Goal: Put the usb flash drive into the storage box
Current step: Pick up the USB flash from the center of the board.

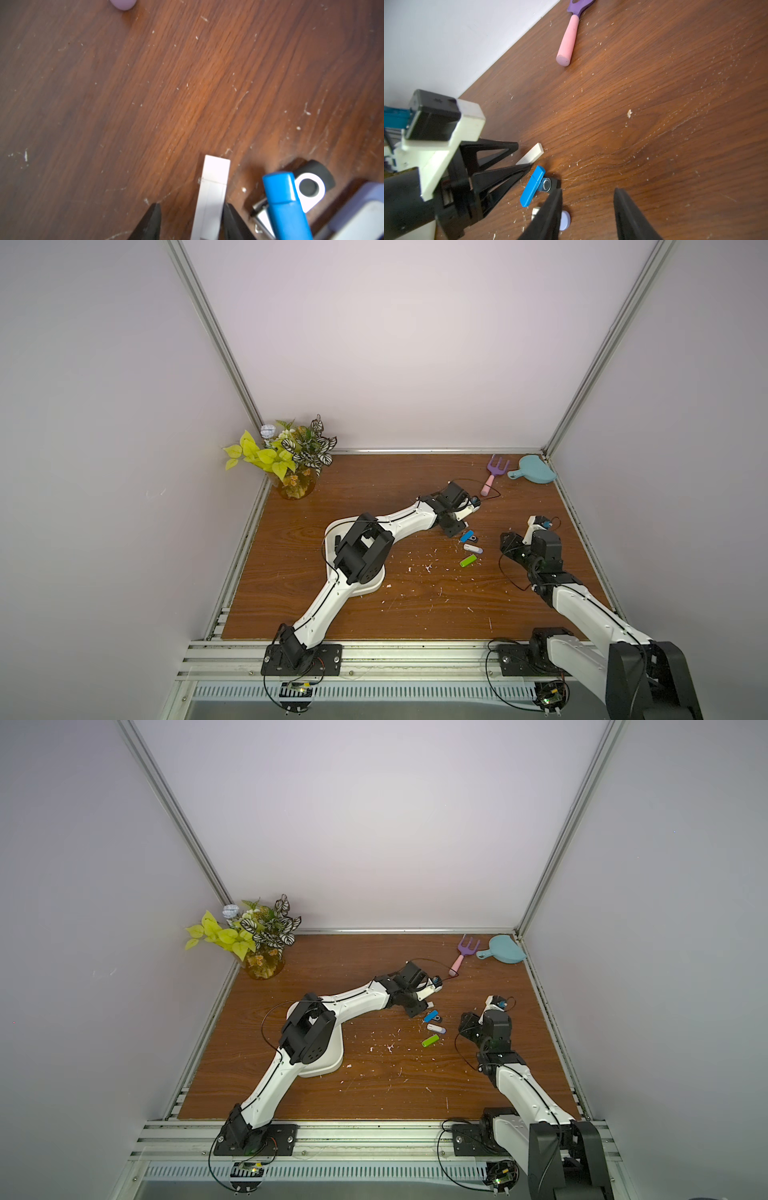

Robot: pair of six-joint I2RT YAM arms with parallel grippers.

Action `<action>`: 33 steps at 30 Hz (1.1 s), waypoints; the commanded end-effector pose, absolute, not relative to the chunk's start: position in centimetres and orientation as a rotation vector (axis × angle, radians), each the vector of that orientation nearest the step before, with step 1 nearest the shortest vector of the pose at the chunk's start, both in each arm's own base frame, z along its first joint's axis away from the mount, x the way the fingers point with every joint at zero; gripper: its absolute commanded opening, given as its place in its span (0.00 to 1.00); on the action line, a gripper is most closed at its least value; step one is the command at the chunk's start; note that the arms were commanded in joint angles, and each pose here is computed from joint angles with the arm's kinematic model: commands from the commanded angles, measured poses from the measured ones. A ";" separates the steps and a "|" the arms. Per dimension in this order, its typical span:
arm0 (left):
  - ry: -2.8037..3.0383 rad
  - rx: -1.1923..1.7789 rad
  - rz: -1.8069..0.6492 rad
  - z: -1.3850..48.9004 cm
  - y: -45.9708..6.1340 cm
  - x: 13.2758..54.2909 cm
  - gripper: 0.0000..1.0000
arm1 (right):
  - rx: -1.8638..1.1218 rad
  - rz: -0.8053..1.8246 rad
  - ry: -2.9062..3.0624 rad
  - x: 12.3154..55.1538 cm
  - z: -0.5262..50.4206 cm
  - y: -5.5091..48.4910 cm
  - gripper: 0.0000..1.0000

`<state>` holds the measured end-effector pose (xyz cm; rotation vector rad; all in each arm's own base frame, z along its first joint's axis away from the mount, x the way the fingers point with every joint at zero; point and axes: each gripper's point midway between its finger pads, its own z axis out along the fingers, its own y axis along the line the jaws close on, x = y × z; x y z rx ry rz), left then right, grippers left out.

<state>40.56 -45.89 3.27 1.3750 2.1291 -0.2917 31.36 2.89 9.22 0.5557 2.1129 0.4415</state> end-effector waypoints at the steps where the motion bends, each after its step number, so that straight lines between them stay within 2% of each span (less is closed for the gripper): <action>1: 2.177 1.457 -0.274 0.5 -45.8 39.0 0.47 | 0.541 0.463 2.086 31.7 9.9 3.0 0.47; 5: 2.194 1.466 -0.264 -0.4 -45.7 38.7 0.42 | 0.539 0.466 2.085 31.7 10.0 3.1 0.47; 12: 2.276 1.411 -0.253 -1.0 -45.0 38.4 0.29 | 0.544 0.453 2.071 31.6 10.3 2.8 0.47; 23: 2.344 1.314 -0.246 0.3 -43.8 37.9 0.01 | 0.535 0.478 2.058 31.5 10.6 3.1 0.47; 27: 2.319 1.195 -0.240 3.9 -44.3 39.3 0.01 | 0.537 0.475 2.055 31.6 10.7 3.0 0.47; 33: 2.294 0.892 -0.267 12.7 -42.9 40.2 0.00 | 0.536 0.479 2.063 31.6 10.4 3.1 0.47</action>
